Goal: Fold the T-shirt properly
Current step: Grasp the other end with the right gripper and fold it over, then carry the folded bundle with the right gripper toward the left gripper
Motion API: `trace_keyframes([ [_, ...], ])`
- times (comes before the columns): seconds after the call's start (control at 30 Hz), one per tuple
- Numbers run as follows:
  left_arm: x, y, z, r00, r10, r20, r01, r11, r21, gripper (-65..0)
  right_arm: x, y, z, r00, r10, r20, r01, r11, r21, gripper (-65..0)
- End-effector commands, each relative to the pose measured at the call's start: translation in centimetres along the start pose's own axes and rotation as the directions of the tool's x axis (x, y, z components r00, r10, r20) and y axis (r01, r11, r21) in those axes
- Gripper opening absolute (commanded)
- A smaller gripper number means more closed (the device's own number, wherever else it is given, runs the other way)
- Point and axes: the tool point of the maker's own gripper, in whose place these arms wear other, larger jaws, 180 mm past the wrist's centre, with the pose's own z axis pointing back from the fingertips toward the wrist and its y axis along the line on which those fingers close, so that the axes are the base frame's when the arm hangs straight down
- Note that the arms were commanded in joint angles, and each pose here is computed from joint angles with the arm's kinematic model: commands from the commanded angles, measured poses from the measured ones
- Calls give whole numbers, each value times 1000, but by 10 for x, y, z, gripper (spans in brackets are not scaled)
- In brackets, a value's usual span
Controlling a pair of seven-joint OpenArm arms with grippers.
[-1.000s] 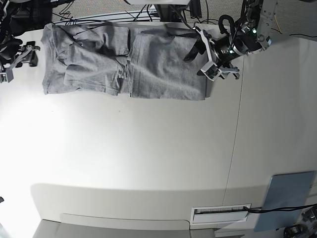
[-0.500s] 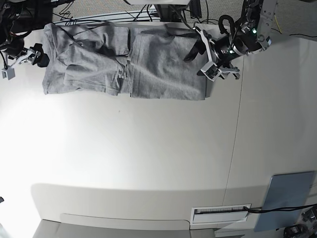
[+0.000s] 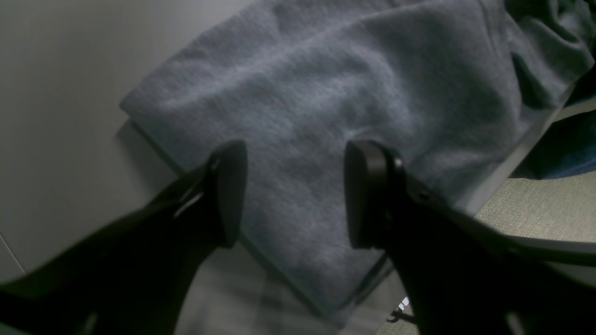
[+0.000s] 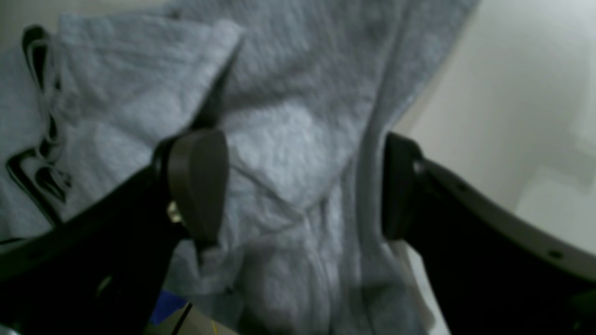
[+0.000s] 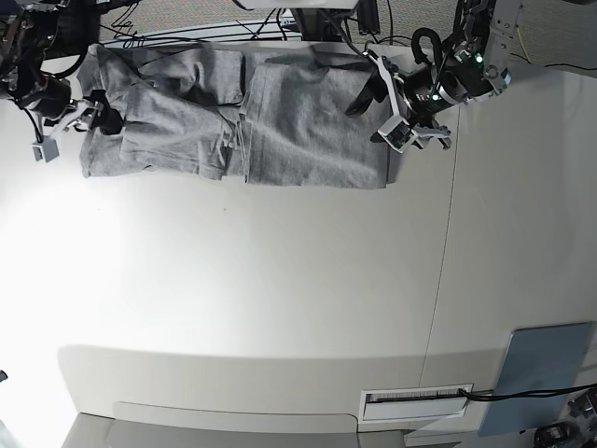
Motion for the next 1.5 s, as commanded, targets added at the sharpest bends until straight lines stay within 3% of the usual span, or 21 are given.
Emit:
trace_keyframes([
  [0.0, 9, 0, 3, 999, -5, 32, 5, 1000, -2, -331, -10, -3, -1, 998, 12, -68, -14, 1000, -23, -189],
  [0.33, 9, 0, 3, 999, -5, 32, 5, 1000, -2, -331, -34, 16, -5, 979, 14, -205, -2, 998, 59, -189],
  [0.57, 9, 0, 3, 999, -5, 32, 5, 1000, -2, -331, -35, 21, -4, 977, 8, -213, 10, 996, 84, -211],
  [0.83, 9, 0, 3, 999, -5, 32, 5, 1000, -2, -331, -32, 21, -5, 980, 7, -196, 10, 996, 84, -493],
  [0.93, 9, 0, 3, 999, -5, 32, 5, 1000, -2, -331, -32, 20, -5, 981, 7, -193, 9, 997, 81, -640],
  [1.07, 8, 0, 3, 999, -4, 32, 5, 1000, -2, -331, -13, 10, 2, 994, -14, -106, 19, 999, 48, -650],
  [1.27, 9, 0, 3, 999, -5, 32, 5, 1000, -2, -331, 24, -14, 39, 999, -23, 39, 24, 999, -43, -650],
  [1.47, 8, 0, 3, 1000, -4, 31, 4, 1000, -2, -331, 48, 34, 54, 987, 125, 100, -123, 992, -24, -650],
])
